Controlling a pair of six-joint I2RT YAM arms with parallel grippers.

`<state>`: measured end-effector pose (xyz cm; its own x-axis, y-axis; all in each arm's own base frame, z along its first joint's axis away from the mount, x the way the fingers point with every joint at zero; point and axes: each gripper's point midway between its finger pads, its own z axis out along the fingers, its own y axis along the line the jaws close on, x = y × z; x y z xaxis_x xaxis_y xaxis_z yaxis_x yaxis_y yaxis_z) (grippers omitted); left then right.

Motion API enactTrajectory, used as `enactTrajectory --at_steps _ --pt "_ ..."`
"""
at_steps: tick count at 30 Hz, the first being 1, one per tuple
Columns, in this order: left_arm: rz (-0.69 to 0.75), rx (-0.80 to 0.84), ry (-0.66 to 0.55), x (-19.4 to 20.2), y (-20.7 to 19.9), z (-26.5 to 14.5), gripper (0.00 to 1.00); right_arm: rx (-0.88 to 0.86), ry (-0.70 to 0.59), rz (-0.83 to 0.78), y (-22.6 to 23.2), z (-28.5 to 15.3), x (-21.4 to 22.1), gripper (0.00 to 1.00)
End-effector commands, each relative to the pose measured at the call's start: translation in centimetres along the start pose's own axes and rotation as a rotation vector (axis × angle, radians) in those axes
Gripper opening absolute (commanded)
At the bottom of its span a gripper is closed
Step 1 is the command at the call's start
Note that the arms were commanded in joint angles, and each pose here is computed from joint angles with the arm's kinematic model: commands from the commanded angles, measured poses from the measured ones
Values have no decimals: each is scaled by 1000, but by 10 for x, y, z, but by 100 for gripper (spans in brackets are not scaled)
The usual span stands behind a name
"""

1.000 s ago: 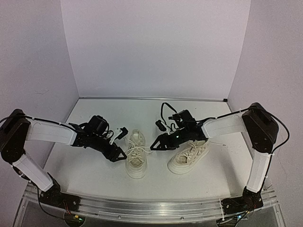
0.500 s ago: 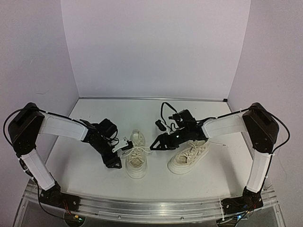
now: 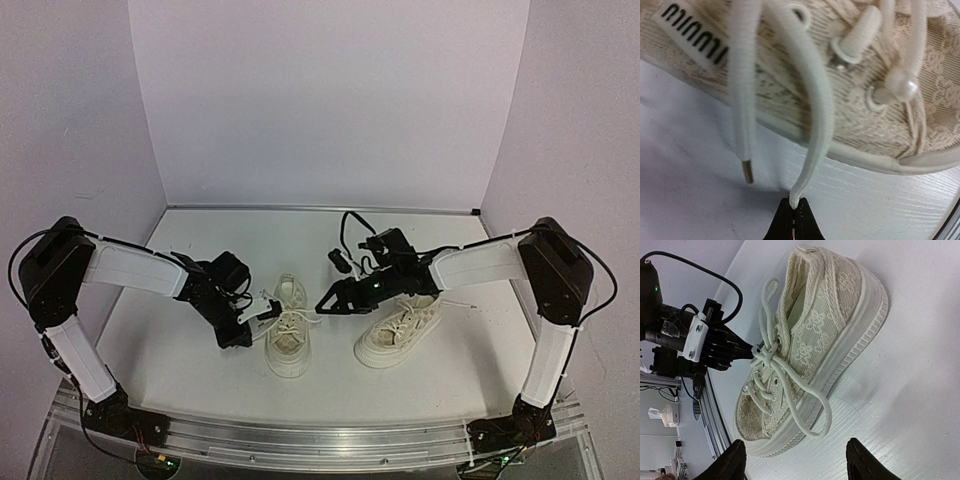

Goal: Tie the shoes

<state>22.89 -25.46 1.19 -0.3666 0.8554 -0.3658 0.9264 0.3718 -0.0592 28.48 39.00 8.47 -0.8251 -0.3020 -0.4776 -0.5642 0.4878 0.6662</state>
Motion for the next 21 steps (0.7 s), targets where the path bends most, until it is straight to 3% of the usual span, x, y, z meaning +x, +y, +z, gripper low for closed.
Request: enactTrajectory --at_steps 1,10,12,15,21 --pt "1 53 -77 -30 -22 -31 0 -20 -59 -40 15 -14 -19 65" --pt "38 189 -263 -79 -64 -69 1 2 -74 -39 8 -13 -26 72" --pt "29 199 -316 -96 -64 -72 3 6 -81 -37 6 -14 -29 79" --pt "27 219 -326 -113 -65 -65 5 17 -95 -37 5 -18 -33 92" --pt "23 201 -288 -135 -64 -37 9 42 -131 -47 5 -28 -41 98"
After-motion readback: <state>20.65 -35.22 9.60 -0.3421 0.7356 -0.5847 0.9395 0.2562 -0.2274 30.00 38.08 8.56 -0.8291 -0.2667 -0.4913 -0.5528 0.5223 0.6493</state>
